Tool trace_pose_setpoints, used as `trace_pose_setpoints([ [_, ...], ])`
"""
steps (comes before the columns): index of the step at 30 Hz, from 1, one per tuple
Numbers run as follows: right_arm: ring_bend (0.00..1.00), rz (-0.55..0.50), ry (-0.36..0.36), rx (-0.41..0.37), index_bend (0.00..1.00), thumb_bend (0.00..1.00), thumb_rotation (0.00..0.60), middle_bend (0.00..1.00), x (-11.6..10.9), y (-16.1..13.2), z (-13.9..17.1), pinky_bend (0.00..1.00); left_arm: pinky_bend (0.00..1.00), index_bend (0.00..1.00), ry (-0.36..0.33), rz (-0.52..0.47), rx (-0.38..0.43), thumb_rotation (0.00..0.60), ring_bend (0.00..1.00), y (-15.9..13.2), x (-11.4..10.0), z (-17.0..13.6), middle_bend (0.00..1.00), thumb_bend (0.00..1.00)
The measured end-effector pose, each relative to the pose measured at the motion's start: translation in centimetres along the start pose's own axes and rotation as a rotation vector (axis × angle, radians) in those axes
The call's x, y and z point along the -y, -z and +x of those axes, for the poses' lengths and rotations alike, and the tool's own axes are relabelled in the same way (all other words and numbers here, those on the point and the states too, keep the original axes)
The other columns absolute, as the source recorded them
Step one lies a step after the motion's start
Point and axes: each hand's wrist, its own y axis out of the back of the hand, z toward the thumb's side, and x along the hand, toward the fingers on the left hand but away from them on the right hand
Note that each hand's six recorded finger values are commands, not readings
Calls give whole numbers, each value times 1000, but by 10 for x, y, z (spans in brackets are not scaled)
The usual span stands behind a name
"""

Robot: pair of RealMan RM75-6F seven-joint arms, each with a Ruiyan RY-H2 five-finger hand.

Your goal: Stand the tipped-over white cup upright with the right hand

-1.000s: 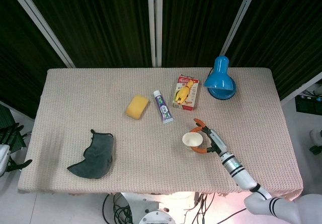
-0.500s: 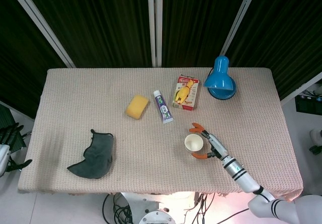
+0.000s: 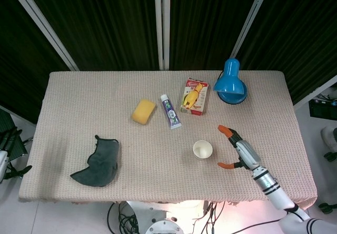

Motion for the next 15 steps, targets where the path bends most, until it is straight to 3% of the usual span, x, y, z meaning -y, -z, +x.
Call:
trace_pose_setpoints([
  [3,0,203,80,78,0,0,600,0,-24,8,23,0,5,17,-25,3,-3,600,0,0,-4,-1,0,124],
  [7,0,448,210,251,0,0,600,0,-62,20,63,0,5,16,-46,20,-8,600,0,0,-5,-3,0,124],
  [11,0,557,320,433,0,0,600,0,-90,28,100,0,5,16,-40,34,-12,600,0,0,-4,-3,0,124],
  [15,0,606,359,505,0,2,600,0,-99,28,110,0,4,16,-34,40,-13,600,0,0,-2,-3,0,123],
])
